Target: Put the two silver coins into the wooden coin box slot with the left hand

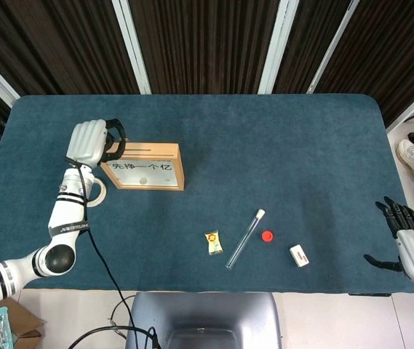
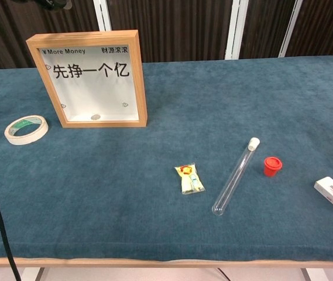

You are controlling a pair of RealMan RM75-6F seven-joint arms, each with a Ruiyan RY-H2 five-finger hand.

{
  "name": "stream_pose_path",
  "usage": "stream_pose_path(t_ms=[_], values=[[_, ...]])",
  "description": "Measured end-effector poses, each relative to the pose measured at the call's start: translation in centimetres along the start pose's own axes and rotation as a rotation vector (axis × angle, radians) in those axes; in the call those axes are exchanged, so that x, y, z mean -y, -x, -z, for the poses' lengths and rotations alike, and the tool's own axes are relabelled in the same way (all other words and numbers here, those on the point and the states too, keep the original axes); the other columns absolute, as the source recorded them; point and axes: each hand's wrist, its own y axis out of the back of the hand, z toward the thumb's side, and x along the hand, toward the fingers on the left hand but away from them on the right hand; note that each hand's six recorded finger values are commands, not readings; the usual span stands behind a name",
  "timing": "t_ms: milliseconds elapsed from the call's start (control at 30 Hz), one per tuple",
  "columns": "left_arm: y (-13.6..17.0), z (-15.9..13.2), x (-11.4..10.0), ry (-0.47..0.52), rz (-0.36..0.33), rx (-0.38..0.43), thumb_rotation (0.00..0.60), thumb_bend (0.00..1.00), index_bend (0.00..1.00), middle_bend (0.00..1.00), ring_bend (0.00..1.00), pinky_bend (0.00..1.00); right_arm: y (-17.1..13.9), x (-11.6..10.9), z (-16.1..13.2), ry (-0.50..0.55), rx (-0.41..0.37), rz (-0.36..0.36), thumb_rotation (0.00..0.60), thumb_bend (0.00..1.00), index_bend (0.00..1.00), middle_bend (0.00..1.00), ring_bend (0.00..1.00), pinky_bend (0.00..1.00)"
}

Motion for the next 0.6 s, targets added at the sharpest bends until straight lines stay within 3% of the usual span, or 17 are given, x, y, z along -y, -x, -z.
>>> stream_pose_path(t_ms=[600], values=[[-0.7,0.3,2.7,-0.017,0.052,-0.004,0.6,0.46,0.59,1.0,1.0,1.0,0.0,0.0,-0.1,0.003,-0.002,0.002,0.6,0.12,0.0,0.0,0.0,0.0]])
